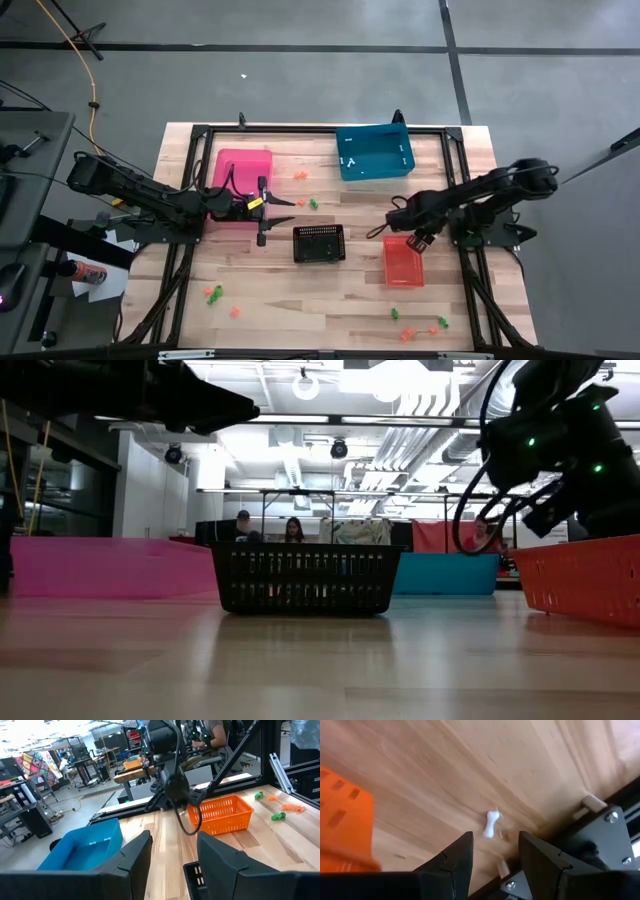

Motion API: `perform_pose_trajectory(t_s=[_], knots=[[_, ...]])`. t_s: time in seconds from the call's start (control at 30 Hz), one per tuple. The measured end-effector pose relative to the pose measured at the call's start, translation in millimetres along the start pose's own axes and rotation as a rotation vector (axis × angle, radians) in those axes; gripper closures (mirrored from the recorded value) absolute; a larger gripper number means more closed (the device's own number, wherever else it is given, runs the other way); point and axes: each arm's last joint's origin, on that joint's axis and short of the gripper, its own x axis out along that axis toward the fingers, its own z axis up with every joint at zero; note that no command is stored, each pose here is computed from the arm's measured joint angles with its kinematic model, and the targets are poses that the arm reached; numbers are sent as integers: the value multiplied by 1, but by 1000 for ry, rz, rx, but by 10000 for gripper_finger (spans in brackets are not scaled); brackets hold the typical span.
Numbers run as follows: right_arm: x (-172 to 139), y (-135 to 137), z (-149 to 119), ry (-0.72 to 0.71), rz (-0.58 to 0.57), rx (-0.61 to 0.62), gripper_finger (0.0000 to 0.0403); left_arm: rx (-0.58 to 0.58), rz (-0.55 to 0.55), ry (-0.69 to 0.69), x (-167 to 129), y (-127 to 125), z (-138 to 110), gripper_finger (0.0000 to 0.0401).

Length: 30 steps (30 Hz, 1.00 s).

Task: Sort Halloween decoration
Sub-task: Put the white bone toy into the blue bin

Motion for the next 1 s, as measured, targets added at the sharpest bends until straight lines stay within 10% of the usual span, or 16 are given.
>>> perform_pose_trajectory(t_s=[1.0], knots=[[10, 6, 10, 68, 38, -45, 251, -25, -2, 8, 0, 0, -1, 257]])
